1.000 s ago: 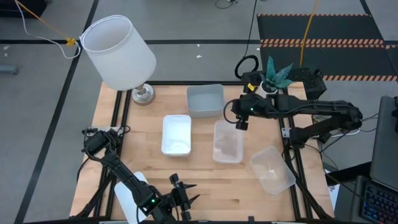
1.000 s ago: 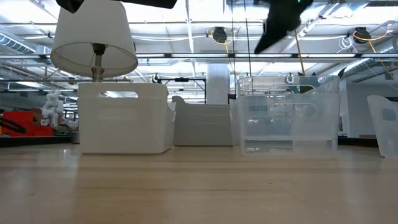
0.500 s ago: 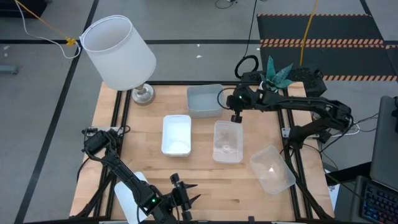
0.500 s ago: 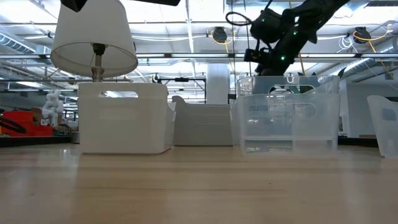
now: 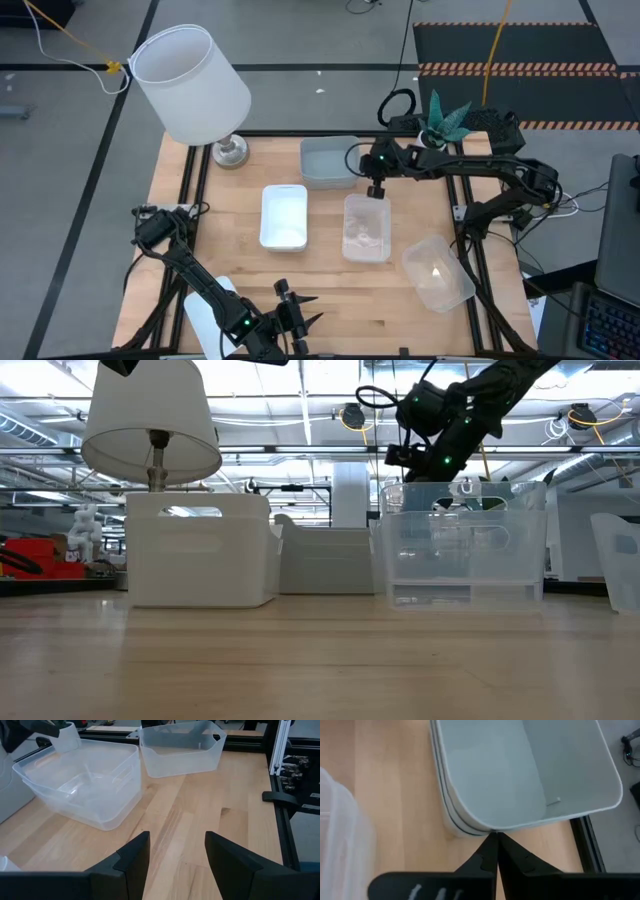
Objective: Stack baskets by color
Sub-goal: Stack the bottom gray bin on top of the top gray bin, then stack the bottom transparent bin on top of the top transparent bin
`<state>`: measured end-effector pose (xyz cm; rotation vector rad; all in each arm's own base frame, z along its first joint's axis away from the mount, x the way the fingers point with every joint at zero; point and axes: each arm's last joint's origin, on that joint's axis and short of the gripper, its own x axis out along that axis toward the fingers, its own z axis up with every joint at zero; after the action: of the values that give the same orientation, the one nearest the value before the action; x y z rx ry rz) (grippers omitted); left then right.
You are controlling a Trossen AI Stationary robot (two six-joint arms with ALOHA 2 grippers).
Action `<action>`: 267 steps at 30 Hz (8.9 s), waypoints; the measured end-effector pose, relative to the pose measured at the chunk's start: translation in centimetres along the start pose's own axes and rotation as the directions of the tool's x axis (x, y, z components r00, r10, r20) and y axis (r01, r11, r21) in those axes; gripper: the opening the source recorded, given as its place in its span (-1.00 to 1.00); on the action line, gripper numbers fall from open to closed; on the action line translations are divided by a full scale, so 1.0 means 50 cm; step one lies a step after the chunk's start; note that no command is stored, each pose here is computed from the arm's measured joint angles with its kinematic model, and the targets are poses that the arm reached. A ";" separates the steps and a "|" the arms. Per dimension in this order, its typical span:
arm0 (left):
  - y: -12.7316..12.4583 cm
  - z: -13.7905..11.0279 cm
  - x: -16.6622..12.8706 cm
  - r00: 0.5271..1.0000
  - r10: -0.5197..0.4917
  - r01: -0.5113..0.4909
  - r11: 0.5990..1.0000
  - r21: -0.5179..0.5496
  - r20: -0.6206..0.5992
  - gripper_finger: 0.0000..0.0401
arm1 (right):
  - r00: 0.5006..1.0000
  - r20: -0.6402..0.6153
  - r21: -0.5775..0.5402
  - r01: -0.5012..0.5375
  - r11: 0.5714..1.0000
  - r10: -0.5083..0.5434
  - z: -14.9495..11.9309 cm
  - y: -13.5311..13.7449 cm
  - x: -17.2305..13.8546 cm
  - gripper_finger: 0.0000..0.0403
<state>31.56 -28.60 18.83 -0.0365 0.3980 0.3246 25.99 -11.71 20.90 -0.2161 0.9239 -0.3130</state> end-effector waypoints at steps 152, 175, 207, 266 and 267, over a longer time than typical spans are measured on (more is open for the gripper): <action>0.001 0.013 0.007 0.999 -0.040 0.040 0.999 -0.002 -0.004 -0.05 | 0.867 -0.477 -0.101 -0.215 0.971 0.142 -0.140 0.414 -0.463 -0.99; 0.001 0.013 0.007 0.999 -0.040 0.040 0.999 -0.004 -0.004 -0.05 | 0.937 -0.334 -0.185 -0.168 0.968 0.099 0.056 0.432 -0.488 -1.00; 0.001 0.012 0.007 0.999 -0.040 0.040 0.999 -0.002 -0.005 -0.05 | 0.967 -0.251 0.049 -0.038 0.998 0.049 0.218 0.320 -0.435 -0.99; -0.002 0.010 0.004 0.997 -0.068 0.068 0.998 -0.004 -0.023 -0.05 | 0.890 -0.454 -0.030 -0.066 0.997 0.045 0.177 0.439 -0.238 -0.97; -0.002 0.010 0.004 0.997 -0.068 0.068 0.998 -0.004 -0.023 -0.05 | 0.888 -0.457 -0.033 -0.074 0.997 0.051 0.177 0.439 -0.239 -0.96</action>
<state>31.97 -28.59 19.21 -0.0566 0.4181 0.2575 30.21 13.45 28.09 -0.1594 1.4053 -0.2861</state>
